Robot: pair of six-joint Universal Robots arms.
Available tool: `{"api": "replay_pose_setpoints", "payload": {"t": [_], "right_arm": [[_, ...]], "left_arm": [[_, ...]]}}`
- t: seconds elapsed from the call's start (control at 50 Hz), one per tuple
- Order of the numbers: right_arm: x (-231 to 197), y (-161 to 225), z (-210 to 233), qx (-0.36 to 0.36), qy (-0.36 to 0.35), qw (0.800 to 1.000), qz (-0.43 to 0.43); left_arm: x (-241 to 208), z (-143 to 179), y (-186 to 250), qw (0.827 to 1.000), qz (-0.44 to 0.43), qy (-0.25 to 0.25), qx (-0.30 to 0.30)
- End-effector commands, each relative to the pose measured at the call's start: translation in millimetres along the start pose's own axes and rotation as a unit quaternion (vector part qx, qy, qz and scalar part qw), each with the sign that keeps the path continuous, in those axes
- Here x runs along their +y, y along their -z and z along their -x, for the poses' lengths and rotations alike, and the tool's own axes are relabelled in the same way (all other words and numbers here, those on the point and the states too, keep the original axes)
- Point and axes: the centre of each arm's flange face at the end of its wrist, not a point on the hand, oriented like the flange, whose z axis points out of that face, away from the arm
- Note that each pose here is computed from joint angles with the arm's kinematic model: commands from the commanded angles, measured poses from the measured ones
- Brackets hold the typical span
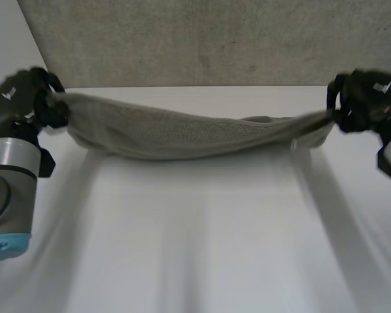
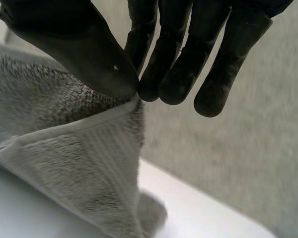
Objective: Fold the towel.
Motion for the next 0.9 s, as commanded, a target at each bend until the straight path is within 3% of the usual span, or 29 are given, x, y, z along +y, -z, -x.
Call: {"api": "replay_pose_setpoints", "payload": {"t": [0.02,0.14,0.3,0.38,0.9], "right_arm": [[-40,18,-6,-0.056,-0.018,0.998,0.023],[5,9,-5,-0.069,-0.030,0.994,0.082],[122,-9,4,-0.048,0.005,0.973,0.225],[145,-9,8,-0.039,0.017,0.966,0.254],[137,-5,11,-0.024,0.040,0.968,0.245]], "left_arm": [[-43,-14,18,0.998,-0.059,0.014,0.025],[-32,-13,24,0.999,-0.042,0.019,0.025],[11,-6,16,1.000,0.020,0.009,0.013],[24,-2,12,0.999,0.038,0.006,0.007],[27,-2,11,0.999,0.041,0.004,0.006]]}}
